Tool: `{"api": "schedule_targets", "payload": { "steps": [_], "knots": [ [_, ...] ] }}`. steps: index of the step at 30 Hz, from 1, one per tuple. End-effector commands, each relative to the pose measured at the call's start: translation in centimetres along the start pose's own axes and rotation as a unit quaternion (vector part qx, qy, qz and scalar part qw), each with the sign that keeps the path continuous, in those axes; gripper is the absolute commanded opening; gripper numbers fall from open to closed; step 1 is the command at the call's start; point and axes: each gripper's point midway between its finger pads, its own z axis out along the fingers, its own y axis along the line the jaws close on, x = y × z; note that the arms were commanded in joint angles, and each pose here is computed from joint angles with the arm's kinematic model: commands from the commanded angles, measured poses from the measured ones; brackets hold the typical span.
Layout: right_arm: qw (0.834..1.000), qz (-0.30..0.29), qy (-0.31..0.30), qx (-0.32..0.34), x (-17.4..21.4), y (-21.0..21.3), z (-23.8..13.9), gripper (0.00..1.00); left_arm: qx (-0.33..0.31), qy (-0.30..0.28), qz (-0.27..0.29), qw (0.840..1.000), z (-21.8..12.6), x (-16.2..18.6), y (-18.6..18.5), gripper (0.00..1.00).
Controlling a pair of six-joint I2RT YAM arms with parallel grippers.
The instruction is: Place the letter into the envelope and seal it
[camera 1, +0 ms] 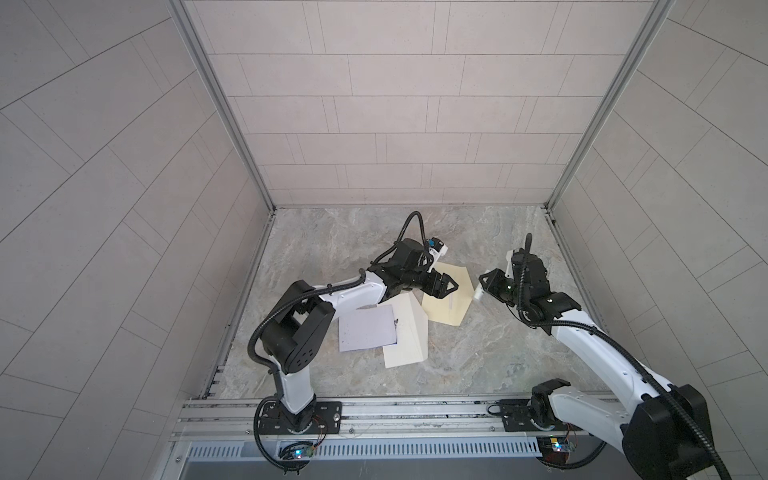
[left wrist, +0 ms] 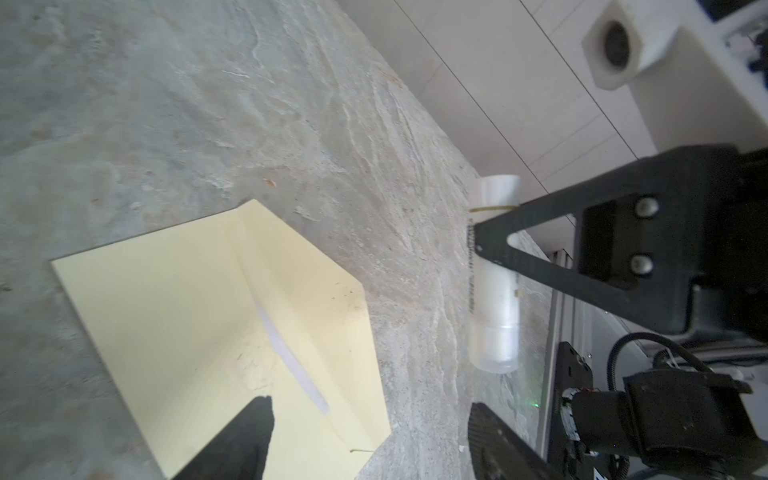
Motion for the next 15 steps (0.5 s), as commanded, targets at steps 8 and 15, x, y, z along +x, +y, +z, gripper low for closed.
{"api": "schedule_targets", "payload": {
  "steps": [8, 15],
  "knots": [
    [0.998, 0.023, -0.008, -0.051, -0.2, 3.3, 1.0, 0.09, 0.074, 0.037, 0.048, 0.995, 0.9, 0.0, -3.2, 0.81],
    [0.997, 0.021, -0.007, -0.074, -0.1, 5.7, 1.8, 0.09, 0.056, 0.053, 0.043, 0.996, 1.8, 0.5, -2.3, 0.79]
  ]
}}
